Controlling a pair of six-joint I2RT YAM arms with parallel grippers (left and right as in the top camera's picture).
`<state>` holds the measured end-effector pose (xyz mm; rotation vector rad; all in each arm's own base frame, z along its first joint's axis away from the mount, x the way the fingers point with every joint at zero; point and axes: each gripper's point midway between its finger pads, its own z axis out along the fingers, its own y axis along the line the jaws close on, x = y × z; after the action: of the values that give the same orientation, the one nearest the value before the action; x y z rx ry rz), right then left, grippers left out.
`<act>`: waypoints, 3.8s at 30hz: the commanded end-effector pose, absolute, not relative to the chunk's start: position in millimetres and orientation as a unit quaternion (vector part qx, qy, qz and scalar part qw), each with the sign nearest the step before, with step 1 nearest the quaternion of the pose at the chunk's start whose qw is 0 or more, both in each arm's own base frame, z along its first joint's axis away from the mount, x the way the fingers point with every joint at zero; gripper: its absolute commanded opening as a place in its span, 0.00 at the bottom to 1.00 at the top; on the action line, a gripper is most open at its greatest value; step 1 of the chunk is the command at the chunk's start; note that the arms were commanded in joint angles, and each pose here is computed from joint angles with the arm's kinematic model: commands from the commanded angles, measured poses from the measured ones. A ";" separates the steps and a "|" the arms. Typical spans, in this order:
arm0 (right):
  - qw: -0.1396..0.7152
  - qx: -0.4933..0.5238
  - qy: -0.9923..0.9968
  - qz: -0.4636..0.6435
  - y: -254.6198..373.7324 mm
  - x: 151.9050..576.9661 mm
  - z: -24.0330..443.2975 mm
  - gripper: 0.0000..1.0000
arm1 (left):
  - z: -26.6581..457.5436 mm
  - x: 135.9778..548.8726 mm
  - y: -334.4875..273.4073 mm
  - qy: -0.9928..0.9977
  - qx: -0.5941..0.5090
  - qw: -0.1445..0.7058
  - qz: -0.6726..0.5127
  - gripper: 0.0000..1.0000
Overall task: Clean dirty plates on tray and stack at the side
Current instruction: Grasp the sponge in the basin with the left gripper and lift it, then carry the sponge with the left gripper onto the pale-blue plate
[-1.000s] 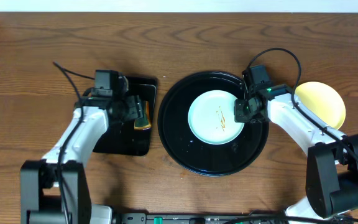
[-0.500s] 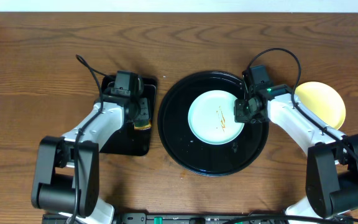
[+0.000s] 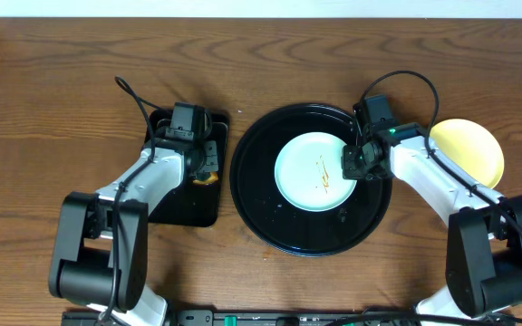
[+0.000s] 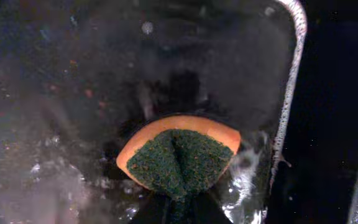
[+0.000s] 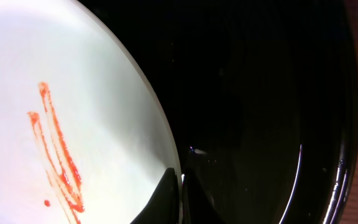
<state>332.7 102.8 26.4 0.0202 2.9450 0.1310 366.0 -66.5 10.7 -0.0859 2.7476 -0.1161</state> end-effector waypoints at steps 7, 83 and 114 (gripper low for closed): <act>0.094 -0.005 0.995 0.030 99.0 329.8 23.1 0.01 | 38.7 363.6 -61.0 0.976 -0.013 0.217 -0.027 0.66; 0.093 -0.009 0.995 0.029 98.9 329.6 23.1 0.01 | 206.0 382.7 -61.1 0.878 -0.025 0.472 -0.071 0.08; 0.093 -0.009 0.995 0.029 98.9 329.6 23.1 0.01 | 36.0 347.8 -84.2 0.973 -0.086 0.188 -0.105 0.08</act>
<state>332.2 102.1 26.2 -0.0017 2.9464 0.1234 353.3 -77.8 40.0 -0.2086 2.7101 -0.2596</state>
